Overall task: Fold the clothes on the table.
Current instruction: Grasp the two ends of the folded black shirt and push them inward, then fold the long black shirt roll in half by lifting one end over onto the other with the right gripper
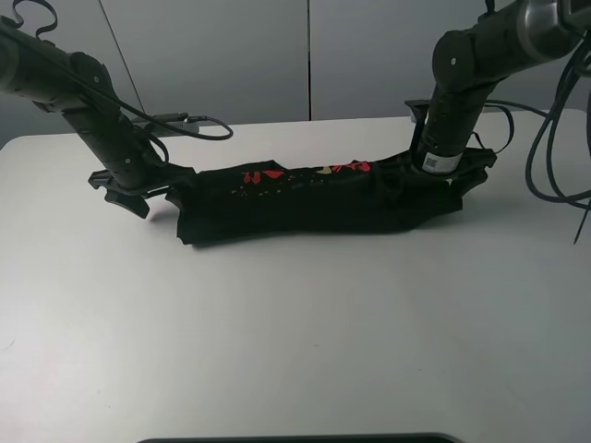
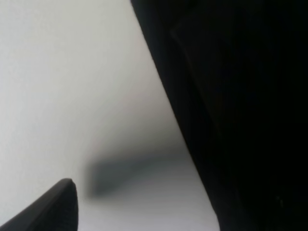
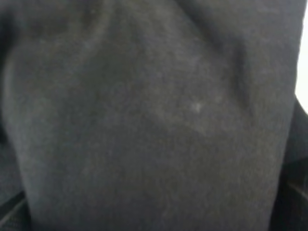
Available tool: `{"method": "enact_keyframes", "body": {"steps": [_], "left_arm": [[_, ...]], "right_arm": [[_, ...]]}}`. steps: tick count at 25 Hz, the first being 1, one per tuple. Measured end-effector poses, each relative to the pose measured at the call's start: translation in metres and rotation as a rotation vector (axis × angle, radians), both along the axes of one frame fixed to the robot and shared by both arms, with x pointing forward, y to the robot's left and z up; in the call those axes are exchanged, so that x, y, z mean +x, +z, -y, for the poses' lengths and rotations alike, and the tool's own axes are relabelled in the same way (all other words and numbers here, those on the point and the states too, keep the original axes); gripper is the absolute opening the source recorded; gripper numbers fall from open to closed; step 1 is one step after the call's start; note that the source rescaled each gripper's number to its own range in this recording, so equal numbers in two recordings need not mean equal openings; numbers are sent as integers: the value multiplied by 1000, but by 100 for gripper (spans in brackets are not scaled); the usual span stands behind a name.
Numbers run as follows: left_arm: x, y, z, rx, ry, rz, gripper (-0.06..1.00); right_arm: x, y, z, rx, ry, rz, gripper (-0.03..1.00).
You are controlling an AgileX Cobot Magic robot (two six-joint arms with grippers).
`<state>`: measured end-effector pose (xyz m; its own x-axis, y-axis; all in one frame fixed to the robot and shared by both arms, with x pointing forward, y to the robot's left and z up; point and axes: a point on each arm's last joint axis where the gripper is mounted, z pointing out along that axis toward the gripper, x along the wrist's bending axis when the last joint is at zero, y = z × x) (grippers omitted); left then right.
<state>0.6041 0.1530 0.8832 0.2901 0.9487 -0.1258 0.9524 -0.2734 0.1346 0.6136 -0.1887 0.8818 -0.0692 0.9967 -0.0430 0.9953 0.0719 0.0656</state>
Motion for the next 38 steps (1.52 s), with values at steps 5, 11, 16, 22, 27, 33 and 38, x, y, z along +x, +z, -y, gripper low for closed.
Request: {"method": "enact_keyframes", "body": {"steps": [5, 11, 16, 22, 27, 33, 38], "left_arm": [[0, 0, 0, 0, 0, -2, 98], [0, 0, 0, 0, 0, -2, 98], [0, 0, 0, 1, -3, 1, 98], [0, -1, 0, 6, -5, 0, 98], [0, -1, -1, 8, -7, 1, 98], [0, -1, -1, 8, -7, -1, 98], [-1, -1, -1, 10, -8, -8, 98]], "right_arm": [[0, -8, 0, -9, -3, -10, 100], [1, -11, 0, -8, -7, -16, 100], [1, -13, -2, 17, -24, -15, 72], [2, -12, -3, 23, 5, -11, 13], [2, -12, -5, 40, 46, -16, 13], [0, -6, -6, 48, 91, -19, 13], [-2, 20, -4, 46, 119, -5, 13]]}}
